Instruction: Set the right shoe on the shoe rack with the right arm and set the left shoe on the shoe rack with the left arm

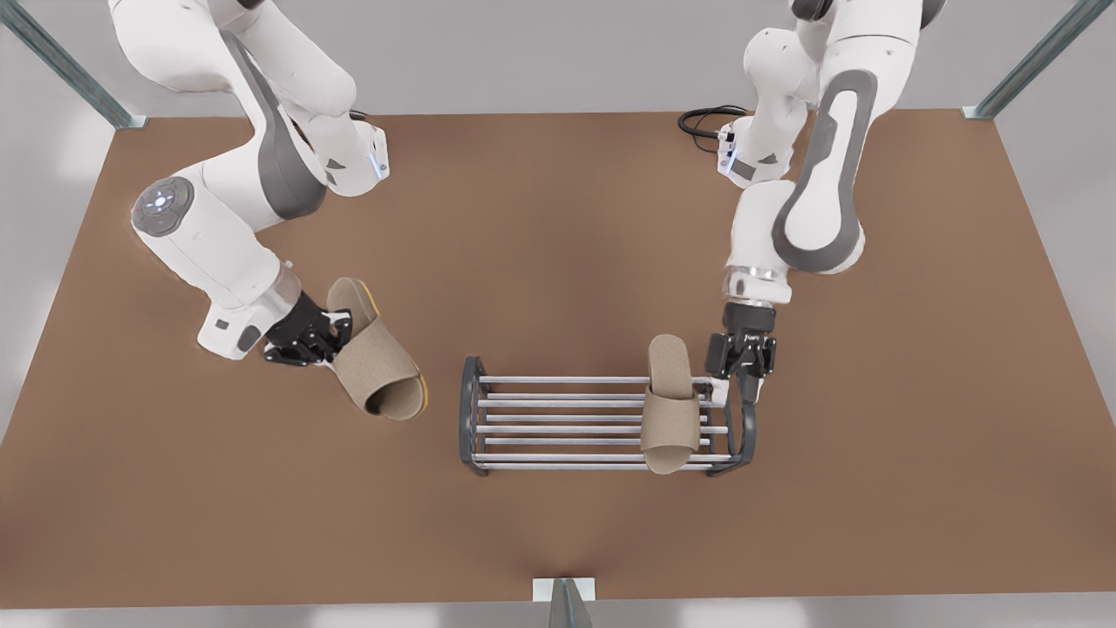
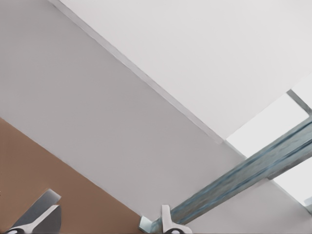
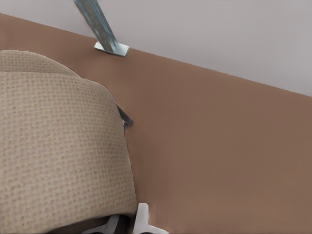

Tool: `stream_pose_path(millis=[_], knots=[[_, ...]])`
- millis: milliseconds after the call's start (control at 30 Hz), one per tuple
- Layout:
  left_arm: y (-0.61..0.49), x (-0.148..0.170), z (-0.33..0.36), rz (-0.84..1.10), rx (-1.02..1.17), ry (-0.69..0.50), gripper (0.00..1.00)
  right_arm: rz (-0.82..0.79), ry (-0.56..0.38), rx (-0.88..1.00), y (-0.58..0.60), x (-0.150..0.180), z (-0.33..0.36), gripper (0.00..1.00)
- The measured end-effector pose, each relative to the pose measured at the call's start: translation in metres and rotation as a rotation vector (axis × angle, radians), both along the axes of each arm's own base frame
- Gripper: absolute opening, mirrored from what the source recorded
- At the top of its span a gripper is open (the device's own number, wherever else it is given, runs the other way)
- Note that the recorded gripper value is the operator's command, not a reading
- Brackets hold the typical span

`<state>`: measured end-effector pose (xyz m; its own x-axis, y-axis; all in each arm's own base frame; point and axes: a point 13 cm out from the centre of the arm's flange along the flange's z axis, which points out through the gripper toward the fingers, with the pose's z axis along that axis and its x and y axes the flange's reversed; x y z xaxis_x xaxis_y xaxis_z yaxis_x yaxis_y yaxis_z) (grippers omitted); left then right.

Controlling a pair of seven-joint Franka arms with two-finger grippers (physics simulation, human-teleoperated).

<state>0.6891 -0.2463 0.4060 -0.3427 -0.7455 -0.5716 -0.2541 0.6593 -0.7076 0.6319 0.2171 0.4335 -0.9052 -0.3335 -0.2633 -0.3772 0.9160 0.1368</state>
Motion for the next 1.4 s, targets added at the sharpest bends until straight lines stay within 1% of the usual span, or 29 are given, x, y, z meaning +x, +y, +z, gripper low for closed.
stream_pose_path(millis=[33,67,100,133,200,267,300,333,400,433,533,667,800,1000,1167,1400], knots=[[-0.005,0.013,0.072,0.165,-0.156,-0.05,1.0,0.018,0.011,0.005,0.032,-0.013,0.006,0.21],[-0.003,0.021,0.15,0.325,-0.285,-0.075,1.0,0.029,0.017,0.012,0.062,-0.025,0.013,0.21],[0.019,0.02,0.216,0.478,-0.399,-0.044,1.0,0.034,0.024,0.019,0.09,-0.037,0.019,0.21],[0.059,0.014,0.243,0.61,-0.45,0.044,1.0,0.031,0.028,0.026,0.113,-0.047,0.026,0.21],[0.17,-0.001,0.231,0.814,-0.427,0.283,1.0,0.006,0.036,0.032,0.151,-0.061,0.033,0.21],[0.263,-0.017,0.171,0.926,-0.32,0.539,1.0,-0.064,0.034,0.015,0.181,-0.055,0.028,0.21],[0.268,-0.025,0.141,0.903,-0.249,0.66,1.0,-0.106,0.03,0.002,0.194,-0.05,0.024,0.21],[0.246,-0.032,0.117,0.827,-0.17,0.765,1.0,-0.152,0.024,-0.014,0.204,-0.045,0.017,0.21],[0.18,-0.048,0.079,0.6,-0.035,0.943,1.0,-0.242,0.016,-0.034,0.222,-0.037,0.005,0.21],[0.161,-0.059,0.076,0.489,0.008,1.0,1.0,-0.285,0.011,-0.04,0.229,-0.033,-0.001,0.21],[0.147,-0.093,0.088,0.248,0.118,1.087,1.0,-0.392,0.014,-0.049,0.248,-0.028,-0.021,0.21],[0.152,-0.112,0.072,0.012,0.257,1.189,1.0,-0.506,0.011,-0.051,0.259,-0.017,-0.047,0.21],[0.145,-0.125,0.062,-0.2,0.376,1.243,1.0,-0.594,-0.014,-0.039,0.268,-0.002,-0.066,0.21],[0.151,-0.134,0.056,-0.427,0.49,1.267,1.0,-0.688,-0.063,-0.027,0.274,0.013,-0.088,0.21],[0.154,-0.135,0.048,-0.569,0.554,1.274,1.0,-0.72,-0.1,-0.044,0.283,0.015,-0.115,0.21],[0.16,-0.134,0.042,-0.707,0.614,1.266,1.0,-0.744,-0.16,-0.069,0.286,0.023,-0.148,0.21]])
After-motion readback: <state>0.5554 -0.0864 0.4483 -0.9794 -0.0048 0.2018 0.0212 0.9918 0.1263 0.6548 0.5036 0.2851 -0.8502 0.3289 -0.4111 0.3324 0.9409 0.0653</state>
